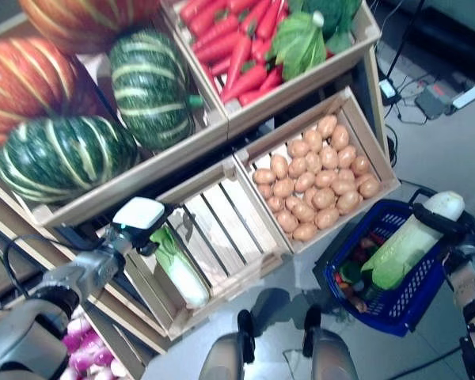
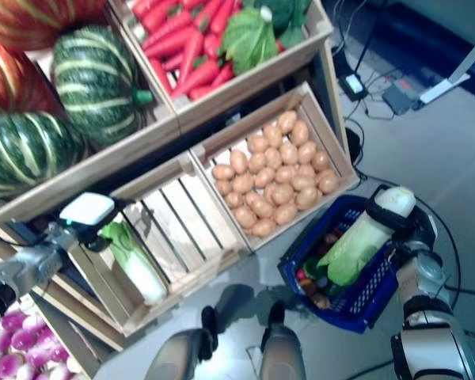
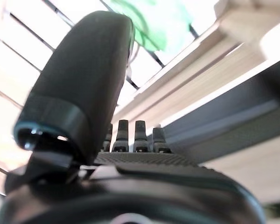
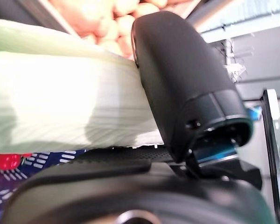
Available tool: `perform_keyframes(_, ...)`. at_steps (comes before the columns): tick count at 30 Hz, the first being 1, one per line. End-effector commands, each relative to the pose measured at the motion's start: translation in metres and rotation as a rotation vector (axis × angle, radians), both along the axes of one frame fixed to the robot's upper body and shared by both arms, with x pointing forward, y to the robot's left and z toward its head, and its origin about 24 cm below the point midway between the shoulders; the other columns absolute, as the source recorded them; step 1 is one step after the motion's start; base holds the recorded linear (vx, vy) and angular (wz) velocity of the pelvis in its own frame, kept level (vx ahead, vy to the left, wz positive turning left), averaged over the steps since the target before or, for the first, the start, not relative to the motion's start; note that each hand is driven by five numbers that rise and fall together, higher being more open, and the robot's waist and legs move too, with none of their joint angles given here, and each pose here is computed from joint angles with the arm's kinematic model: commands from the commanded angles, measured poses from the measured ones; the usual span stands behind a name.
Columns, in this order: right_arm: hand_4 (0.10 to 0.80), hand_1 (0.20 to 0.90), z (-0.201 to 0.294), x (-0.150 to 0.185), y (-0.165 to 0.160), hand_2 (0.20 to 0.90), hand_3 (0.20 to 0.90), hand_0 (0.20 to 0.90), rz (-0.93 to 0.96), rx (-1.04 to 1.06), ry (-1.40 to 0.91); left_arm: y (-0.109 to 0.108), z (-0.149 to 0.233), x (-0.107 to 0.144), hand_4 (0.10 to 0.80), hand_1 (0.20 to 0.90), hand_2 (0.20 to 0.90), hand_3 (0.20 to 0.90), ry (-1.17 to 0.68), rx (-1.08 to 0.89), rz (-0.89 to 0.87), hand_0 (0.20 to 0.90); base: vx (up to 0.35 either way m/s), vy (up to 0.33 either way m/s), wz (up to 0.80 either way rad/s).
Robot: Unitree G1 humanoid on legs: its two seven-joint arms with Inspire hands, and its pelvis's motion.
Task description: Put vegetables into the basket
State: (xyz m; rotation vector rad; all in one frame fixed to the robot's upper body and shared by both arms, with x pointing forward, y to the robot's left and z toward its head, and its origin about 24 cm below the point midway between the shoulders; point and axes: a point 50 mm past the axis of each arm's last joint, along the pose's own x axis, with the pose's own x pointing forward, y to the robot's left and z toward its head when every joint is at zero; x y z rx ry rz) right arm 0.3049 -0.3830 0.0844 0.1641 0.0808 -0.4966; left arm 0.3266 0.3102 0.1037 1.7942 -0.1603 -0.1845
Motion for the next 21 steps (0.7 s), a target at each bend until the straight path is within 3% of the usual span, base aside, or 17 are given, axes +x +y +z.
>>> perform_keyframes(1,0.4,0.3,0.065,0.003,-0.025,0.3,0.3,0.3,-0.11,-0.194,-0.129,0.018,0.051,0.006,0.8,0.9,0.9,0.9,-0.201,0.043,0.022,0.9,-0.145,0.038,0.12)
perform_keyframes(10,0.4,0.3,0.116,0.02,-0.028,0.3,0.3,0.3,-0.194,-0.282,-0.106,0.003,0.091,0.023,0.8,0.9,0.9,0.9,-0.311,0.081,-0.038,0.9,-0.11,0.041,0.06)
perform_keyframes(21,0.4,0.3,0.142,0.023,-0.032,0.3,0.3,0.3,-0.311,-0.271,-0.096,0.005,0.114,0.033,0.8,0.9,0.9,0.9,-0.241,0.15,0.016,0.9,-0.078,0.01,0.07)
